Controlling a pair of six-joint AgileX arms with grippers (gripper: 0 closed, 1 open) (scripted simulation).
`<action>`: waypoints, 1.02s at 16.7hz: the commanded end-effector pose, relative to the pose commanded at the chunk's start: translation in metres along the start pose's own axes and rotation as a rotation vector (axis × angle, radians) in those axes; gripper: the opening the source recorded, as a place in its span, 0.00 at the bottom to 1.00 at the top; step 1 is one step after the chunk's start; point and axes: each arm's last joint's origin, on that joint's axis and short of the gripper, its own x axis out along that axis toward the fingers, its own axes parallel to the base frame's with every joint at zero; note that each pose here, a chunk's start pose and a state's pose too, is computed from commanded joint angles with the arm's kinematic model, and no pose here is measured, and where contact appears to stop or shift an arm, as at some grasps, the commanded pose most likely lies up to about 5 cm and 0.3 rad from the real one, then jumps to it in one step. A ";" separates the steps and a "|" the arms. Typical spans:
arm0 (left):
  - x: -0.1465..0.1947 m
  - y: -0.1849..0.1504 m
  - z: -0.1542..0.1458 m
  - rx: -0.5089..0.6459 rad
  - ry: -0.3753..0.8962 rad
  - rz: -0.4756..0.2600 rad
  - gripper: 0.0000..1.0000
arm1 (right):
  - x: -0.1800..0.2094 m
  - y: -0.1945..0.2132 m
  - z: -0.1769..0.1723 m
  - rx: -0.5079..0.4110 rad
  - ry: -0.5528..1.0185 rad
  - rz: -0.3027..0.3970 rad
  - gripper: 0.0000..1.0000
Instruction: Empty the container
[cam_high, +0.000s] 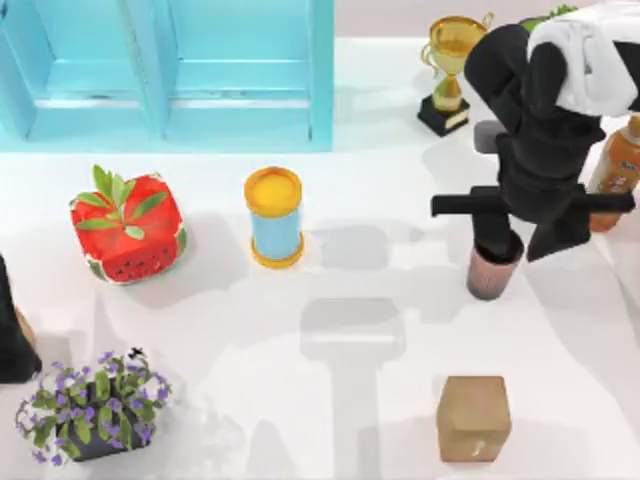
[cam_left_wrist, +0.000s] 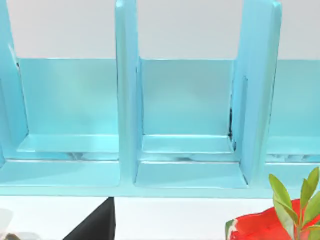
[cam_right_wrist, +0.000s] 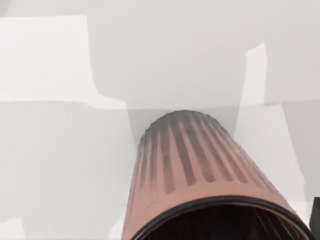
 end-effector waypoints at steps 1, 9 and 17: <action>0.000 0.000 0.000 0.000 0.000 0.000 1.00 | 0.000 0.000 0.000 0.000 0.000 0.000 0.68; 0.000 0.000 0.000 0.000 0.000 0.000 1.00 | 0.000 0.000 0.000 0.000 0.000 0.000 1.00; 0.000 0.000 0.000 0.000 0.000 0.000 1.00 | -0.009 0.000 0.003 0.003 -0.001 0.000 1.00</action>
